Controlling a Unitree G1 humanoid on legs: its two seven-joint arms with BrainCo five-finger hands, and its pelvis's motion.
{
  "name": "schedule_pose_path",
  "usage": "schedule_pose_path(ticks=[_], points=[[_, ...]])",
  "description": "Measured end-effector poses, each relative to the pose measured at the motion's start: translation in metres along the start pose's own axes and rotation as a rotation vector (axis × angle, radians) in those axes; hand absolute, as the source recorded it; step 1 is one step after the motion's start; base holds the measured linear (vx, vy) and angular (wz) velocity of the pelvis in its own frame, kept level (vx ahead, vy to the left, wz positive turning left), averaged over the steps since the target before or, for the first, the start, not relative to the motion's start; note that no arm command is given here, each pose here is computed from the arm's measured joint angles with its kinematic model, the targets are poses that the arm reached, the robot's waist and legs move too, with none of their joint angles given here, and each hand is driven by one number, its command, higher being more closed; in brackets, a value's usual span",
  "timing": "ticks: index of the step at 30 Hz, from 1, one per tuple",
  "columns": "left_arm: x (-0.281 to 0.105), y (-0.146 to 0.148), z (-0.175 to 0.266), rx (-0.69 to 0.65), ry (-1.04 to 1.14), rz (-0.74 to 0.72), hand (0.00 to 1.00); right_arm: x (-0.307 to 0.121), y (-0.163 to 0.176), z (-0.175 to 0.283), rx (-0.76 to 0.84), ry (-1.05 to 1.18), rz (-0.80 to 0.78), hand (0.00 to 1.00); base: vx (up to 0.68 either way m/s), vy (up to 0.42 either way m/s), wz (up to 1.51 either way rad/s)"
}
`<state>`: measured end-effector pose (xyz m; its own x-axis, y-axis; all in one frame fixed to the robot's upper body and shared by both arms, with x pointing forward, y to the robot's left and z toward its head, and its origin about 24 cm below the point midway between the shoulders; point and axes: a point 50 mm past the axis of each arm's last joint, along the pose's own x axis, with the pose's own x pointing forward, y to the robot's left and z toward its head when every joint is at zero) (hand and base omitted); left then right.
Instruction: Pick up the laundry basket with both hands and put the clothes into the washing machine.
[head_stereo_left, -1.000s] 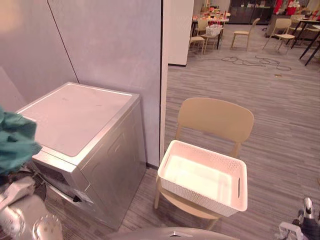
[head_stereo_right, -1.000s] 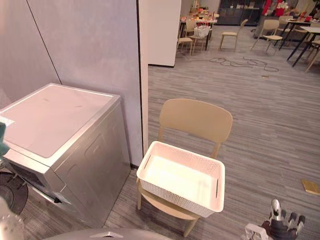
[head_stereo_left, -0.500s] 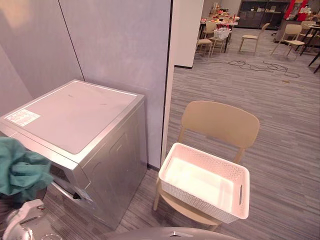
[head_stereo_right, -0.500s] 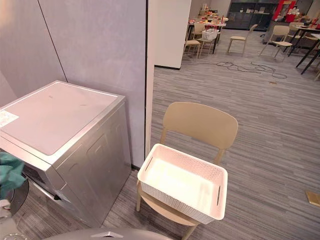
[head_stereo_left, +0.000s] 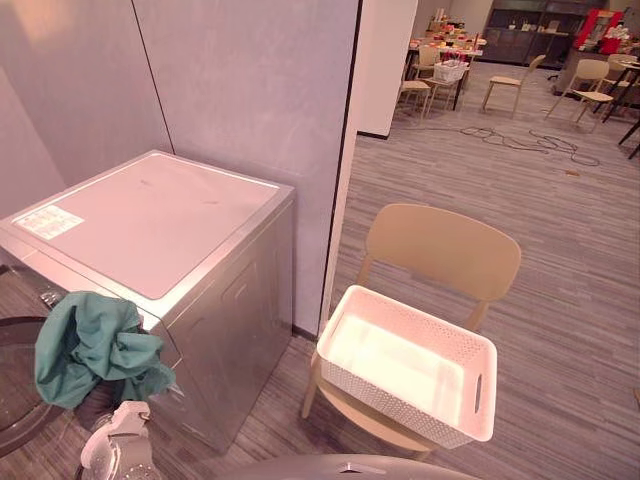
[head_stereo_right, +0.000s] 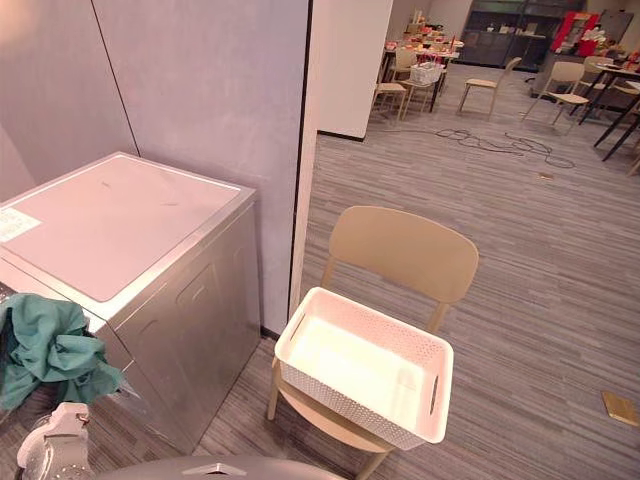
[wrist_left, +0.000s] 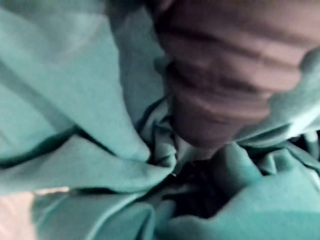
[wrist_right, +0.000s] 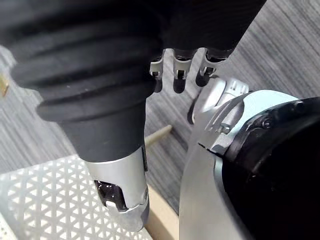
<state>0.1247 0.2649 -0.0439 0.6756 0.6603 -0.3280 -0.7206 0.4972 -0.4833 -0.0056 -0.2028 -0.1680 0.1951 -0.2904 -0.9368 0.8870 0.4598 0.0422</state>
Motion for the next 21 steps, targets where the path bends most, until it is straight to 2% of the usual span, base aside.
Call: schedule_pose_path(ticks=[5,9,11,16,21], points=[[-0.001,-0.003,-0.014,0.030,0.063,-0.019,1.00,0.003,0.009,0.004,-0.133,-0.008,0.030,0.00,0.00,-0.032,0.36],[-0.005,-0.021,-0.033,0.045,0.158,-0.095,1.00,0.006,0.020,0.009,-0.289,-0.008,0.071,0.00,-0.08,-0.108,0.79],[-0.008,-0.030,-0.040,0.050,0.193,-0.146,1.00,0.006,0.026,0.012,-0.313,-0.021,0.091,0.00,-0.17,-0.137,1.02],[-0.013,-0.047,-0.046,0.057,0.224,-0.246,1.00,0.008,0.031,0.019,-0.315,-0.045,0.096,0.00,-0.11,-0.067,0.80],[-0.013,-0.066,-0.049,0.047,0.230,-0.323,1.00,0.008,0.025,0.022,-0.227,-0.065,0.066,0.00,-0.07,0.117,0.43]])
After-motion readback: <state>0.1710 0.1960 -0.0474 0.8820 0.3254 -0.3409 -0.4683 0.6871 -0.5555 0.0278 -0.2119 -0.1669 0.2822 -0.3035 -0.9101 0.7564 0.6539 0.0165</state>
